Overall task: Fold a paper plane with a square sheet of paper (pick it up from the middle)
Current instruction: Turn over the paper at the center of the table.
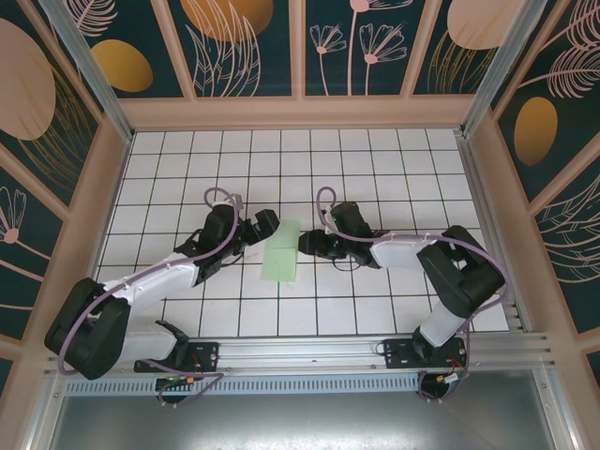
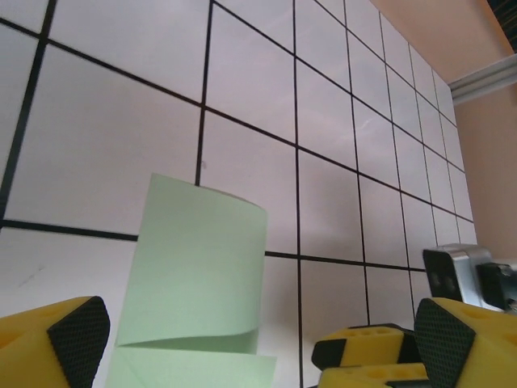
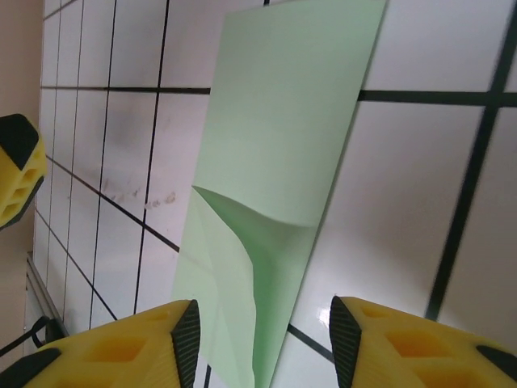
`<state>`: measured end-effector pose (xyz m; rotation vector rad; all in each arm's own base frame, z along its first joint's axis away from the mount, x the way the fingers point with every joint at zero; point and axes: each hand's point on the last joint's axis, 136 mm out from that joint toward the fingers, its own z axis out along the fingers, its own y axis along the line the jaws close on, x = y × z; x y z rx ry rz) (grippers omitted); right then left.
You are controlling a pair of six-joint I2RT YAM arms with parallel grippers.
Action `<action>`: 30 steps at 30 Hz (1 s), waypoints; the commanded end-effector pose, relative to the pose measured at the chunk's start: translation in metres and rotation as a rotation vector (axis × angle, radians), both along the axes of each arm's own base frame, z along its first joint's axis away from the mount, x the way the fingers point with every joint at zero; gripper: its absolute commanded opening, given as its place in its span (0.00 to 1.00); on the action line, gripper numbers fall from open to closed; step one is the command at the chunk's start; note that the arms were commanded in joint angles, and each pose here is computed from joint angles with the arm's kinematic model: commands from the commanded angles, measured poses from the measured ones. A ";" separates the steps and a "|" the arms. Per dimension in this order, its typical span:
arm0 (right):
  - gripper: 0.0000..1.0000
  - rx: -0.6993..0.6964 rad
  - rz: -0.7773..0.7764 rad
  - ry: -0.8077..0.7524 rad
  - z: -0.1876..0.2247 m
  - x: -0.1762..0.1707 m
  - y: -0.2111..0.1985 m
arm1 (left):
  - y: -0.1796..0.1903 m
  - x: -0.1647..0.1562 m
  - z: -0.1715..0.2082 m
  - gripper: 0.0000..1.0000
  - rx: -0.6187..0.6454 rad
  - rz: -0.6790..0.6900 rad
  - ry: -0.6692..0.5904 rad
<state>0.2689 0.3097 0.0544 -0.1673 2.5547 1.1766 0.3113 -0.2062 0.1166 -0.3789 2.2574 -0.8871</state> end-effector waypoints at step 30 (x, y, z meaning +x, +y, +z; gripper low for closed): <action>0.07 0.134 0.028 0.011 -0.004 0.011 0.027 | -0.031 -0.043 -0.048 0.70 -0.276 -0.128 0.227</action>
